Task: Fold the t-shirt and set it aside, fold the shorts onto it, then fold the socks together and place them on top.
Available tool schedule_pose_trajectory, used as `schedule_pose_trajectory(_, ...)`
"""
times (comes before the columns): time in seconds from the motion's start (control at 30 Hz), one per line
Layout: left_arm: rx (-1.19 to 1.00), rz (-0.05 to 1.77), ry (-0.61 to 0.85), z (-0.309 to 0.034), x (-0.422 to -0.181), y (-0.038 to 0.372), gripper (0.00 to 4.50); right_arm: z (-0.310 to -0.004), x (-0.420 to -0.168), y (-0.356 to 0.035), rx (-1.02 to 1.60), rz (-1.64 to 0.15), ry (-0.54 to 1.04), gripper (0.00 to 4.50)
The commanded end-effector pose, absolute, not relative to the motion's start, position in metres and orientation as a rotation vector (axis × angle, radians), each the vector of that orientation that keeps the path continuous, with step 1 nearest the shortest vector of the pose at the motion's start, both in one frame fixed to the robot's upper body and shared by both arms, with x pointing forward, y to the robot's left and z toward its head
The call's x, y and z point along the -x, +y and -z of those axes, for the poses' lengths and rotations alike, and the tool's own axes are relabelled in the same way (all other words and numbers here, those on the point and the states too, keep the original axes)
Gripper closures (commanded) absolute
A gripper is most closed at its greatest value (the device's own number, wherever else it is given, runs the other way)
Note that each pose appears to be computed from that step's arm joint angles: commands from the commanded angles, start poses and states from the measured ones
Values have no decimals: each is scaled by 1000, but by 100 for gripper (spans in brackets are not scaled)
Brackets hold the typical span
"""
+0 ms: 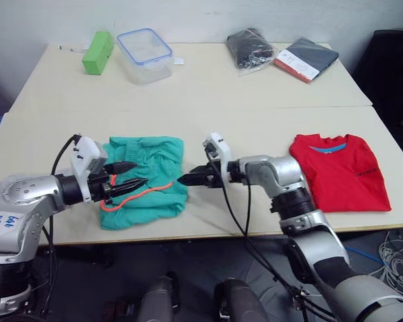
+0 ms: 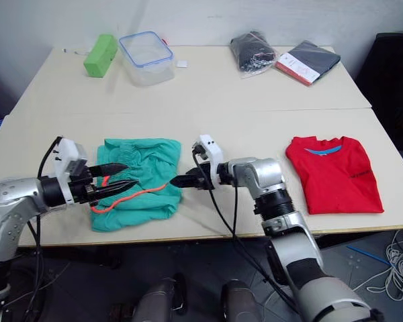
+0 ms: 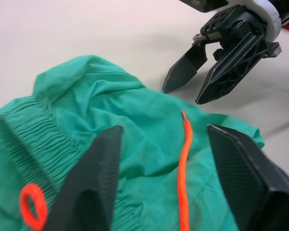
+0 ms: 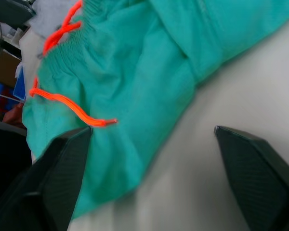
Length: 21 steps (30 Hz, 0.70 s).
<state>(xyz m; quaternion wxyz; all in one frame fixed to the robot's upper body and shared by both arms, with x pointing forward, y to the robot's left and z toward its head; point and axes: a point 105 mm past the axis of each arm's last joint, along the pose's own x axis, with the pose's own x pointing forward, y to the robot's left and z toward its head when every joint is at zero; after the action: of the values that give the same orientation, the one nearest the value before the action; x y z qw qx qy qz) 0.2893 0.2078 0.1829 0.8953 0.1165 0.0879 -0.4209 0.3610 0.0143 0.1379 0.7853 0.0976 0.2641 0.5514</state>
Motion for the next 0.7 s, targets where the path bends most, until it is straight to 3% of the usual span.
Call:
schedule_pose_trajectory(0.03,-278,859,124,-201,-281,213,43,-133,-361,37,-268,-1200,588,0)
schedule_pose_trajectory(0.07,-282,847,120,-203,-280,215,8,-132,-359,43,-281,-1209,594,0)
schedule_pose_trajectory(0.1,-286,834,115,-205,-279,217,3,-132,-358,50,-304,-1218,602,0)
schedule_pose_trajectory(0.33,-300,787,99,-213,-276,224,3,-124,-351,87,-352,-1233,641,0)
schedule_pose_trajectory(0.43,-295,790,97,-214,-274,222,0,-120,-355,86,-353,-1201,646,65)
schedule_pose_trajectory(0.7,-241,889,95,-215,-267,205,0,-132,-363,65,-327,-1203,598,340)
